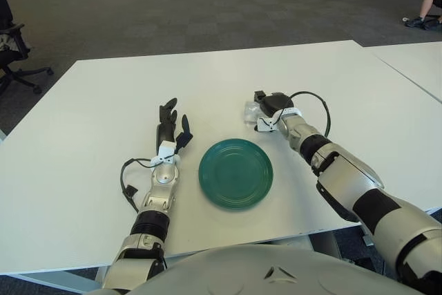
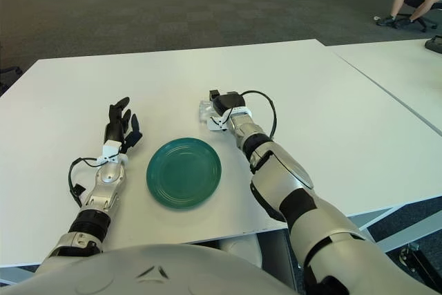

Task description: Put the bottle into the plate.

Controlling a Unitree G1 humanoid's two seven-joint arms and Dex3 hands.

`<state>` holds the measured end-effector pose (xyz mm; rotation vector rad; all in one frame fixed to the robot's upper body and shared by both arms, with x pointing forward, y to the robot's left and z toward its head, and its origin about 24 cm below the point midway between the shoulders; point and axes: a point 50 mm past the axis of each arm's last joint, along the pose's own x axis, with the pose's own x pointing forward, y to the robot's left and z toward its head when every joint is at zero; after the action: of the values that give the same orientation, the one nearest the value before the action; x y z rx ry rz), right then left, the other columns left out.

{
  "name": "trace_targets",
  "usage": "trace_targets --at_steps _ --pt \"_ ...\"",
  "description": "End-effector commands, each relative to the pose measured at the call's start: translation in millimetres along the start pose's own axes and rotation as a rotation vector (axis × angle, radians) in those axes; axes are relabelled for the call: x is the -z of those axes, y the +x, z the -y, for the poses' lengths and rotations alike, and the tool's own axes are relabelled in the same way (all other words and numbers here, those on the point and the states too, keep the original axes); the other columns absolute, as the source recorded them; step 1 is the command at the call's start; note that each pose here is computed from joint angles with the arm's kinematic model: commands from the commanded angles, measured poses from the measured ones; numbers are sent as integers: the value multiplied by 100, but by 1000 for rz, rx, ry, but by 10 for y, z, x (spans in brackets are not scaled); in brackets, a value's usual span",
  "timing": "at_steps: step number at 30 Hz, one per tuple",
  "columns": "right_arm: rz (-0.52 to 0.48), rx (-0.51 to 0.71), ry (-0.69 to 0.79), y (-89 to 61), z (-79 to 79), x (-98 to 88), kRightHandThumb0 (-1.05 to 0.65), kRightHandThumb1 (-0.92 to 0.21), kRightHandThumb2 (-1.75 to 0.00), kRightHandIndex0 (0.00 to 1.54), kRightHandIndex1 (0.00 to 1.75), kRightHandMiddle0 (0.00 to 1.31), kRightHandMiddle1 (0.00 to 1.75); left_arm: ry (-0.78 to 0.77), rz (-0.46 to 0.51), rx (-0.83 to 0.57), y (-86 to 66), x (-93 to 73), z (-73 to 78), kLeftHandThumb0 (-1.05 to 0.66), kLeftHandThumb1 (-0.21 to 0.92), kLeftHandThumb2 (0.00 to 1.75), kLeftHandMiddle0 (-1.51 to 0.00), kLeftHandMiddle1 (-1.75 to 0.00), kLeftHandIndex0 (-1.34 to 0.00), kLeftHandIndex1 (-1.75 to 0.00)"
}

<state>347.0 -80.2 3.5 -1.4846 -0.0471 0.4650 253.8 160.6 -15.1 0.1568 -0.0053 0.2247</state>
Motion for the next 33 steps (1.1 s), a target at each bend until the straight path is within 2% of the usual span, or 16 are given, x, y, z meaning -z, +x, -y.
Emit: trace_targets --at_steps 1,6,11,33 --pt "-20 28 41 -24 -26 46 -3 -19 -135 79 147 51 174 6 18 -7 12 -18 -38 -75 92 86 -37 -1 0 -79" --pt "-33 47 59 -28 -32 48 -1 -11 -150 82 158 56 175 6 17 -9 11 -14 -41 -75 92 86 -37 -1 0 -79" --pt "-38 55 65 -27 -29 48 0 -8 -154 81 162 58 175 1 14 -10 10 -12 -42 -74 92 86 -37 -1 0 -79" --pt "-40 72 68 -28 13 104 0 -8 -155 80 163 59 175 -8 8 -7 24 -8 -38 -74 92 86 -36 0 0 -79"
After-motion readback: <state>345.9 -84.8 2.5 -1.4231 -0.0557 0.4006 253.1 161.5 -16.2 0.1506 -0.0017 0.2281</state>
